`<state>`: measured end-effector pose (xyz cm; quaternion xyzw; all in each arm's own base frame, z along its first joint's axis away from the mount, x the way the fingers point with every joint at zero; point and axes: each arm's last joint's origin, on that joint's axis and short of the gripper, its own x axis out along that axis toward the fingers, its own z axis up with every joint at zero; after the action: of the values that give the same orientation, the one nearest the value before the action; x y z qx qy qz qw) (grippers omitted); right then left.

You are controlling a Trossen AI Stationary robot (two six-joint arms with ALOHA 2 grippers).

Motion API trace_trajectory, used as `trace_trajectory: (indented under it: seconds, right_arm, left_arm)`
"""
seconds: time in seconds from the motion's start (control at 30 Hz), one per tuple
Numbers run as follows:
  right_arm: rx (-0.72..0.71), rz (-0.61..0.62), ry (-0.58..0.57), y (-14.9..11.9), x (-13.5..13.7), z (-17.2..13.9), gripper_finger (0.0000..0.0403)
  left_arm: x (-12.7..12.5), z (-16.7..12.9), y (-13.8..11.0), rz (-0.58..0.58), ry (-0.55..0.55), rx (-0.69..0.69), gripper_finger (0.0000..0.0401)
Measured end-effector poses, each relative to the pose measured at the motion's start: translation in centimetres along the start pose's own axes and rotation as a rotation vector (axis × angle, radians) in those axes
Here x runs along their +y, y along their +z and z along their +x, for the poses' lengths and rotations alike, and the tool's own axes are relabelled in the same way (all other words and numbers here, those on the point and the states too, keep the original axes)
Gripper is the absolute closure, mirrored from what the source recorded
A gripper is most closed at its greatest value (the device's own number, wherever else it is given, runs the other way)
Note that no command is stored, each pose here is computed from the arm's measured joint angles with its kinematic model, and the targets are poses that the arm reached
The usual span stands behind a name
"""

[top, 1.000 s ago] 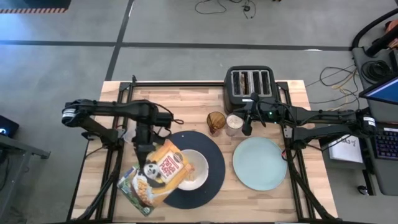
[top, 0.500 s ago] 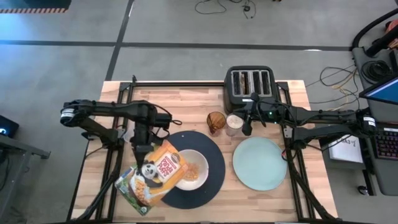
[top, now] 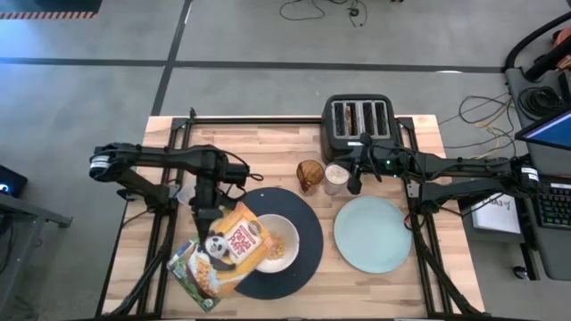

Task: Arrange a breakfast setting
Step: Pour the cereal from the yellow box into the white bowl

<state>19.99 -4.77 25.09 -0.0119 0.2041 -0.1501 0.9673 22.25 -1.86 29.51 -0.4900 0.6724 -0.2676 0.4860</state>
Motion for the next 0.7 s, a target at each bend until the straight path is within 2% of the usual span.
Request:
trace_trajectory:
  seconds: [0.07, 0.17, 0.27, 0.37, 0.47, 0.57, 0.63, 0.7]
  right_arm:
    - [0.001, 0.000, 0.000, -0.01, 0.00, 0.01, 0.0369]
    - [0.000, -0.002, 0.000, -0.01, 0.00, 0.02, 0.0369]
    - [0.001, 0.001, 0.000, -0.01, 0.01, 0.02, 0.0369]
    - [0.001, -0.001, 0.000, -0.01, 0.01, 0.03, 0.0369]
    - [0.003, 0.000, 0.000, -0.03, 0.01, 0.06, 0.0369]
    - [0.003, 0.000, 0.000, -0.03, 0.01, 0.06, 0.0369]
    - [0.003, -0.001, 0.000, -0.03, 0.01, 0.06, 0.0369]
    - [0.003, 0.000, 0.000, -0.03, 0.01, 0.06, 0.0369]
  left_arm:
    - [0.00, -0.24, -0.46, -0.036, -0.003, -0.008, 0.0401]
    - [0.19, -0.07, -0.30, -0.023, 0.004, -0.006, 0.0401]
    - [0.39, 0.11, 0.06, -0.079, 0.008, 0.003, 0.0401]
    - [0.46, 0.33, 0.39, -0.022, 0.009, 0.014, 0.0401]
    - [0.37, 0.27, 0.18, -0.056, 0.003, 0.016, 0.0401]
    - [0.28, 0.23, 0.09, -0.036, -0.007, 0.012, 0.0401]
    - [0.17, 0.17, -0.01, -0.083, -0.017, 0.007, 0.0401]
    - [-0.12, 0.42, 0.32, -0.032, -0.037, 0.007, 0.0401]
